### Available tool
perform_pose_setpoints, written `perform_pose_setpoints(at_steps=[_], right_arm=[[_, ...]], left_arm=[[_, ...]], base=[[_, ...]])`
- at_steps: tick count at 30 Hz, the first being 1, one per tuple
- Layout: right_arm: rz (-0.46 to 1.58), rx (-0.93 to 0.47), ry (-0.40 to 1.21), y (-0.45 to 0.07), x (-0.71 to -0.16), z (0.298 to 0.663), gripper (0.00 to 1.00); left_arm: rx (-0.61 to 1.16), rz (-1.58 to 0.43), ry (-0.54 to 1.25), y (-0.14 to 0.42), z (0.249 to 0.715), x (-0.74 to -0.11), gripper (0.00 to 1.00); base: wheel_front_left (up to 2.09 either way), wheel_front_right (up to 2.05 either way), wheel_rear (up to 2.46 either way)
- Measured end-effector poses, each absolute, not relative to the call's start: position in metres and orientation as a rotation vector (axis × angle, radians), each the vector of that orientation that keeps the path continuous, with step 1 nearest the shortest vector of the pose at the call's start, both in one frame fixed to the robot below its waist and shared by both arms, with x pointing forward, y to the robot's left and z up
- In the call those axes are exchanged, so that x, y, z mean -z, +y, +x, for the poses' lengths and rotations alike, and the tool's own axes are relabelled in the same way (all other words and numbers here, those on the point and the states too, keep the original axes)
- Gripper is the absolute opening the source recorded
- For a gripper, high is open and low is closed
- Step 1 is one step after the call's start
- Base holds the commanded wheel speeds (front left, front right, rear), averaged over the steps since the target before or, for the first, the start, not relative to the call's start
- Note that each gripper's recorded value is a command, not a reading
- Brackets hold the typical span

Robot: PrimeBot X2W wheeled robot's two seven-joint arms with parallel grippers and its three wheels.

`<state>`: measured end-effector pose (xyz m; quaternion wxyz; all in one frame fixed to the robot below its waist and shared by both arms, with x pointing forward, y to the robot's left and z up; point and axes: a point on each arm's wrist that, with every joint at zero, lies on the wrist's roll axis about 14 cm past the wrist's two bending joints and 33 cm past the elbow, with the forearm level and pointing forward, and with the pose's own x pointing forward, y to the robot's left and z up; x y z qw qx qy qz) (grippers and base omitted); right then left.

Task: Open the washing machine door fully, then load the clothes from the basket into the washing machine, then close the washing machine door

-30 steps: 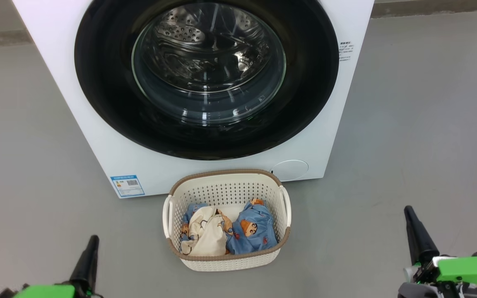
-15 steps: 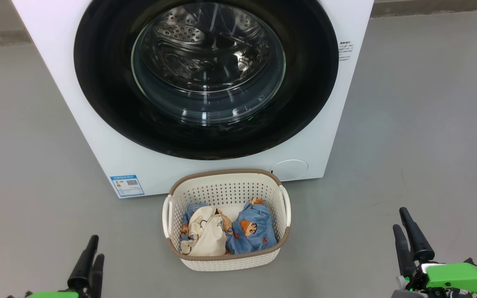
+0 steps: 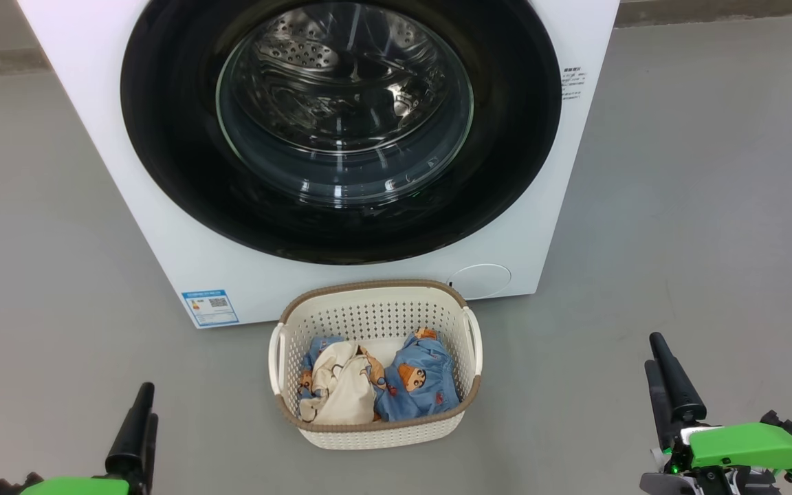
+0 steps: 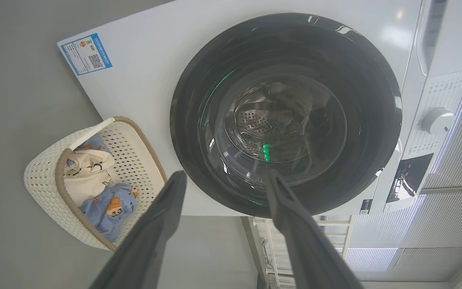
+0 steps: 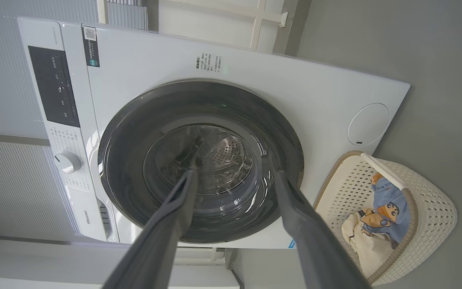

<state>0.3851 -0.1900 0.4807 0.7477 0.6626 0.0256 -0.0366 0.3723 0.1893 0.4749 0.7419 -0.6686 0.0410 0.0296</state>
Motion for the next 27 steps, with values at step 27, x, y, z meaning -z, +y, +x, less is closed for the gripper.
perform_pose_setpoints(at_steps=[27], right_arm=[[1.086,0.013,0.041,-0.174,-0.495,0.398,1.00]], left_arm=[[-0.026,-1.078,0.071,0.197,0.378,-0.484,1.00]], base=[[0.00,0.00,0.00]])
